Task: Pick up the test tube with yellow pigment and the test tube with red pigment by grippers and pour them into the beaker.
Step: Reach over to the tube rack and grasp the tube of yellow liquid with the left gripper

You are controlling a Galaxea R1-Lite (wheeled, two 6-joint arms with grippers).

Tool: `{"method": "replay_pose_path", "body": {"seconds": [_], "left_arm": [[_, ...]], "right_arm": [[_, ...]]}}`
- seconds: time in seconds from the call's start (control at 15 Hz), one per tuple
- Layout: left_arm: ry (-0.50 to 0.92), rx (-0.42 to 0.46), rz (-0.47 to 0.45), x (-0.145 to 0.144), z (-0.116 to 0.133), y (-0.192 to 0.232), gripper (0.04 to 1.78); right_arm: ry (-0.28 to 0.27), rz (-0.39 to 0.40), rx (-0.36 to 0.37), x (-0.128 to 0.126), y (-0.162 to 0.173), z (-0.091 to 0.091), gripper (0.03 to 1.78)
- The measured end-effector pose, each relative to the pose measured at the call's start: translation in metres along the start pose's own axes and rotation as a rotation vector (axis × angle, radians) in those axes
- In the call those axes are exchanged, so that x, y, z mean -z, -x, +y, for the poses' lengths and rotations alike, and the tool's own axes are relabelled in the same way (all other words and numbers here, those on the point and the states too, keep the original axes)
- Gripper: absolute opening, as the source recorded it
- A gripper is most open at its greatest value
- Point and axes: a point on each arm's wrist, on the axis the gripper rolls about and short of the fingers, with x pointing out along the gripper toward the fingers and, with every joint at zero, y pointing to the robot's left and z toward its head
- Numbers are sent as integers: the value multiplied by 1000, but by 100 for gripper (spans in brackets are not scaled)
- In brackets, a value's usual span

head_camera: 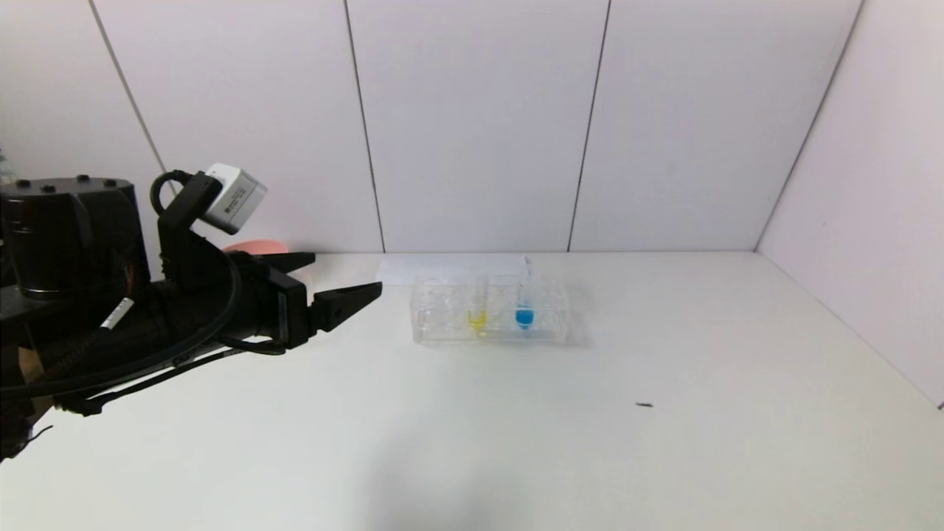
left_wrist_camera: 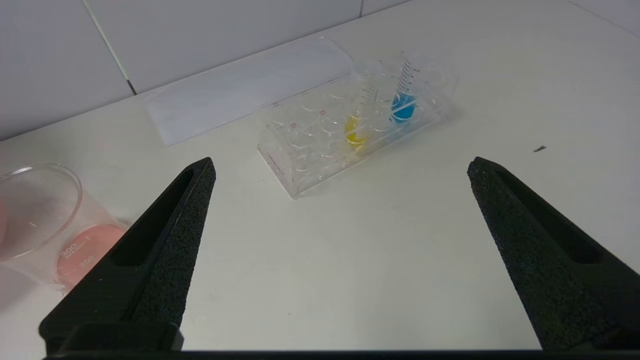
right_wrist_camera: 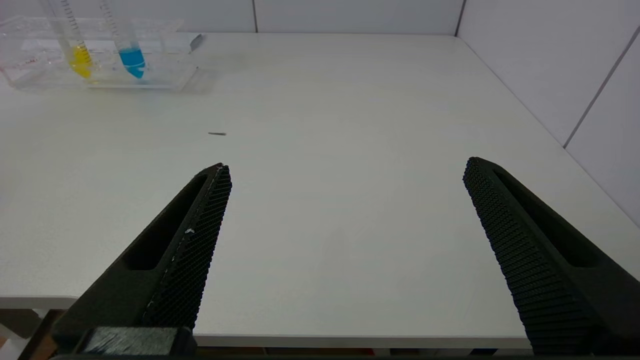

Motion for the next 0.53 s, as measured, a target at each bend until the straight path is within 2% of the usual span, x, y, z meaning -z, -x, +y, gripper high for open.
{"method": "replay_pose_path", "body": {"seconds": [0.53], "left_arm": [[-13,53,-24,10,-3,-47,176]], "right_arm": [[0,0,0,0,0,0,170]]}}
